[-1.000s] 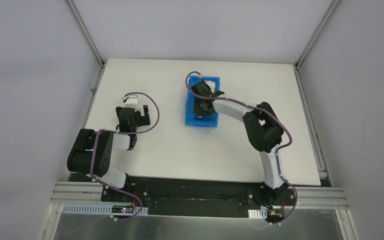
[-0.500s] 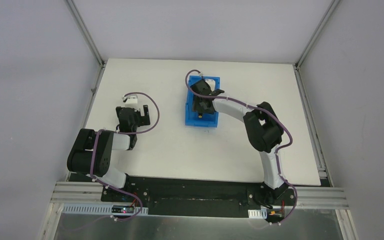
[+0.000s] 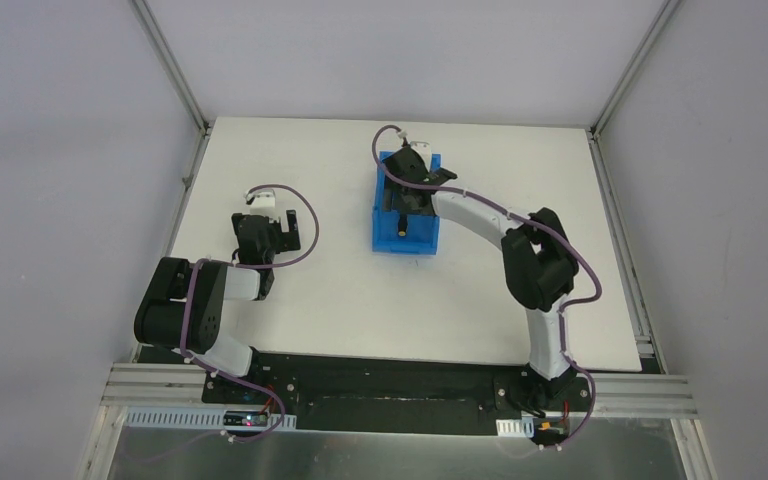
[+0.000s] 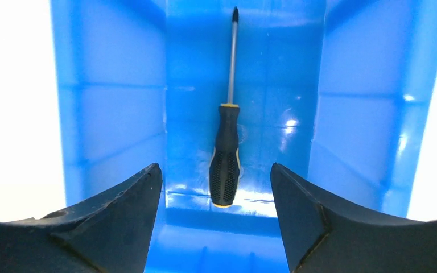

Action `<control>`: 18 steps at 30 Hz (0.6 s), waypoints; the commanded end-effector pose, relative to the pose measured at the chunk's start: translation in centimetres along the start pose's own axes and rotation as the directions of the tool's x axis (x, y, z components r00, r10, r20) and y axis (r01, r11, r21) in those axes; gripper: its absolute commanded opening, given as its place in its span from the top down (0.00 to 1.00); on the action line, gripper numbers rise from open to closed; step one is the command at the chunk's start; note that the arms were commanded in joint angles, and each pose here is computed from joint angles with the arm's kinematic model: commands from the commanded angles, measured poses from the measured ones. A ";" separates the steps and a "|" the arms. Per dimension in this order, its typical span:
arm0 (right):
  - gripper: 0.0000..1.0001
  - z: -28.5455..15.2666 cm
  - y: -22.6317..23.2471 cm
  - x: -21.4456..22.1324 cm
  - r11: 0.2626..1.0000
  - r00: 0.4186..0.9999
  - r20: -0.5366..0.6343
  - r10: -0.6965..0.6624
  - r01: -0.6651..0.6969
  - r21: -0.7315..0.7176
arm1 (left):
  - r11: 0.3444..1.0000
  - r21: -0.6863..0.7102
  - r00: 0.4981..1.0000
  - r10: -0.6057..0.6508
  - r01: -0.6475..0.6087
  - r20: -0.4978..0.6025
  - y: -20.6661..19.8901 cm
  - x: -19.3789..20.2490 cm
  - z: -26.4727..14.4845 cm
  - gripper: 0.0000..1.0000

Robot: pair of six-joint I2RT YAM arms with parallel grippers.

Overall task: Put the screwdriver in the bin
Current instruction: Place the screwdriver in the bin.

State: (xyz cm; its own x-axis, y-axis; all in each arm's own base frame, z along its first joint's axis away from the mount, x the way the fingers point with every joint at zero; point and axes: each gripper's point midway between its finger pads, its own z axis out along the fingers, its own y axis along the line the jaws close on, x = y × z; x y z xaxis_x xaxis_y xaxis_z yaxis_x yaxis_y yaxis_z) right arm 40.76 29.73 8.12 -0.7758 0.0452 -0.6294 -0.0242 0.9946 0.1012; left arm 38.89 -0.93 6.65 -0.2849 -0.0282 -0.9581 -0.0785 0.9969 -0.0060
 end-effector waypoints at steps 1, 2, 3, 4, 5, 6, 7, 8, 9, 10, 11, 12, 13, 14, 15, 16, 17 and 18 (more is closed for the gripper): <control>0.27 -5.3 1.6 -6.0 0.997 0.987 0.158 0.021 -0.008 -0.083 | 1.000 0.012 0.999 -0.016 0.015 0.044 0.0 -1.4 0.0 0.01; 0.26 -5.6 1.7 -6.3 0.996 0.986 0.166 0.022 -0.007 -0.090 | 1.000 0.012 0.999 -0.016 0.015 0.043 0.0 -1.3 0.0 0.01; 0.26 -5.9 1.7 -6.6 0.995 0.985 0.172 0.023 -0.006 -0.096 | 1.000 0.013 0.999 -0.016 0.015 0.044 0.0 -1.4 0.0 0.01; 0.26 -6.2 1.9 -6.8 0.995 0.983 0.181 0.024 -0.005 -0.104 | 1.000 0.013 0.999 -0.016 0.015 0.045 -0.1 -1.4 0.0 0.01; 0.26 -6.5 2.0 -7.1 0.994 0.982 0.187 0.024 -0.003 -0.113 | 1.000 0.012 0.999 -0.016 0.015 0.044 0.0 -1.4 0.0 0.01; 0.26 -6.8 2.0 -7.3 0.993 0.981 0.193 0.026 -0.004 -0.117 | 1.000 0.012 0.999 -0.016 0.015 0.043 0.0 -1.3 0.0 0.01; 0.26 -7.0 2.0 -7.5 0.993 0.979 0.200 0.027 -0.003 -0.121 | 1.000 0.013 0.999 -0.016 0.015 0.044 -0.1 -1.4 0.0 0.01; 0.26 -7.2 2.1 -7.7 0.992 0.978 0.205 0.027 -0.001 -0.123 | 1.000 0.012 0.999 -0.016 0.015 0.043 0.0 -1.3 0.0 0.01; 0.25 -7.6 2.1 -8.0 0.992 0.976 0.214 0.028 -0.001 -0.125 | 1.000 0.012 0.999 -0.016 0.015 0.044 0.0 -1.4 0.0 0.01; 0.25 -7.9 2.0 -8.2 0.992 0.975 0.221 0.028 0.000 -0.127 | 1.000 0.012 0.999 -0.016 0.015 0.044 0.0 -1.4 0.0 0.01; 0.25 -8.3 2.0 -8.5 0.992 0.973 0.231 0.028 0.002 -0.129 | 1.000 0.013 0.999 -0.016 0.015 0.044 0.0 -1.4 0.0 0.01; 0.23 -8.6 1.8 -8.8 0.992 0.970 0.240 0.027 0.003 -0.126 | 1.000 0.013 0.999 -0.016 0.015 0.043 0.0 -1.3 0.0 0.01; 0.21 -9.0 1.7 -9.1 0.992 0.968 0.251 0.026 0.005 -0.123 | 1.000 0.013 0.999 -0.017 0.016 0.044 0.0 -1.4 0.0 0.01; 0.16 -9.4 1.5 -9.3 0.993 0.965 0.260 0.023 0.009 -0.121 | 1.000 0.013 0.999 -0.016 0.015 0.044 -0.1 -1.4 0.0 0.01; 0.05 -9.9 1.3 -9.6 0.992 0.962 0.271 0.020 0.013 -0.122 | 1.000 0.012 0.999 -0.016 0.015 0.045 0.0 -1.4 0.0 0.01; 0.02 -10.3 1.1 -9.8 0.993 0.960 0.281 0.014 0.021 -0.120 | 1.000 0.013 0.999 -0.016 0.015 0.045 0.0 -1.4 0.0 0.01; 0.02 -10.8 0.9 -10.1 0.993 0.957 0.290 0.009 0.027 -0.118 | 1.000 0.013 0.999 -0.016 0.015 0.044 0.0 -1.4 0.0 0.01; 0.02 -11.2 0.6 -10.3 0.993 0.954 0.299 -0.001 0.036 -0.111 | 1.000 0.014 0.999 -0.016 0.015 0.044 -0.1 -1.4 0.0 0.01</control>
State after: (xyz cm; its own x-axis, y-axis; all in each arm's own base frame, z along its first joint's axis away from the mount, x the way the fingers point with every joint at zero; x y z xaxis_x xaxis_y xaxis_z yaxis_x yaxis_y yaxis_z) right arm 41.47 29.63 16.18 -0.6705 0.0393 -0.7409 -0.0945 0.9859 0.1378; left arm 38.89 -0.93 6.65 -0.2849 -0.0282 -0.9581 -0.0785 0.9969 -0.0060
